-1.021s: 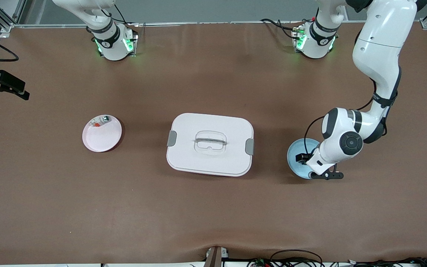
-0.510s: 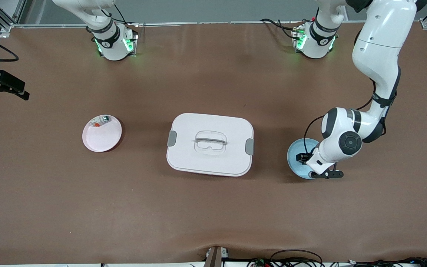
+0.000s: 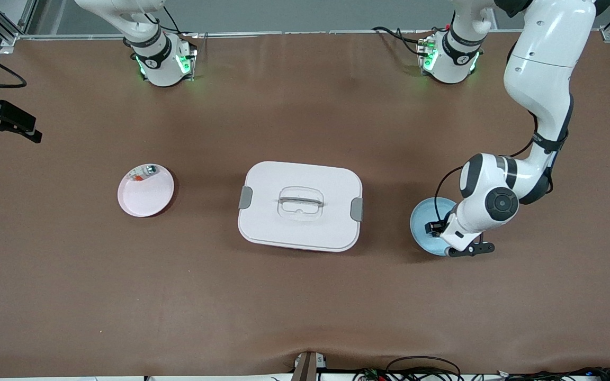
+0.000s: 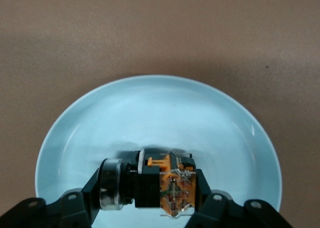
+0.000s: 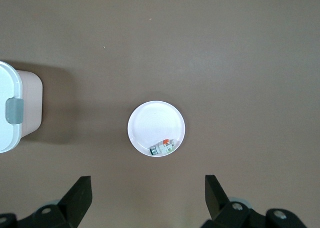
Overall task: Transfer orange switch to right arm and place
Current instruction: 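Lift the switch with the left gripper while the right gripper approaches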
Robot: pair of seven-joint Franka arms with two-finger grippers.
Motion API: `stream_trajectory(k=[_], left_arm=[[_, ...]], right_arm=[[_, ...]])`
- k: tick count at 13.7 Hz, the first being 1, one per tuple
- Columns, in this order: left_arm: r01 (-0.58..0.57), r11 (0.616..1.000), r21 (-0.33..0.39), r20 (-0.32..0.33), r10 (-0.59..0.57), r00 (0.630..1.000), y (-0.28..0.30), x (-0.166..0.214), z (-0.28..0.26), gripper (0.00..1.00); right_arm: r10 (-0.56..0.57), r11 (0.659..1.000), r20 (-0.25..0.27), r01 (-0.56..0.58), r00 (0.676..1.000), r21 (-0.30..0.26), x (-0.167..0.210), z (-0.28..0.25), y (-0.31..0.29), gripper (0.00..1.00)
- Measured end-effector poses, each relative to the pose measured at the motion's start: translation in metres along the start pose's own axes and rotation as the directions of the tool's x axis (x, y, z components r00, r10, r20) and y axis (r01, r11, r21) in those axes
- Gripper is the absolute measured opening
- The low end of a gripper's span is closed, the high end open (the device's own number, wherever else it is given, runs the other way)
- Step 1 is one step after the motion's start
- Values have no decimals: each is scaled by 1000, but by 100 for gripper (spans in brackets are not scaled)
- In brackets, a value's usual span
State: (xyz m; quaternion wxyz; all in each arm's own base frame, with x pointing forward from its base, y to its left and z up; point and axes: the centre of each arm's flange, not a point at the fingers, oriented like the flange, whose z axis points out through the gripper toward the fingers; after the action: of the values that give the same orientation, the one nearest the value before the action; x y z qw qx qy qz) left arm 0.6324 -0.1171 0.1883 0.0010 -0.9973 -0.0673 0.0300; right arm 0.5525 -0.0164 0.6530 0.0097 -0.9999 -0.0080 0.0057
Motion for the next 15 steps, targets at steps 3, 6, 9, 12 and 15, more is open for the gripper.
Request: stream_trajectory(k=[3,6,9,12,15], left_arm=[[59,998,19,24,-59,998,-5,0,-38,72],[101,994,49,58,-104,993,-5,-14,-116,72],[142,990,-6,111,-140,984,12,-39,-201,72],[243,967,-75,153,-229,961,50,-64,-290,72],[381,914,-138,173,-356,918,117,-95,-346,72]], right_arm=[[1,1000,2,-1,1000,0,0,1,1,100],[2,1000,3,-2,1000,0,0,1,1,100],[5,1000,4,-5,1000,0,0,1,3,100],[8,1000,21,-8,1000,0,4,9,5,100],[9,1000,51,-9,999,0,4,16,6,100]])
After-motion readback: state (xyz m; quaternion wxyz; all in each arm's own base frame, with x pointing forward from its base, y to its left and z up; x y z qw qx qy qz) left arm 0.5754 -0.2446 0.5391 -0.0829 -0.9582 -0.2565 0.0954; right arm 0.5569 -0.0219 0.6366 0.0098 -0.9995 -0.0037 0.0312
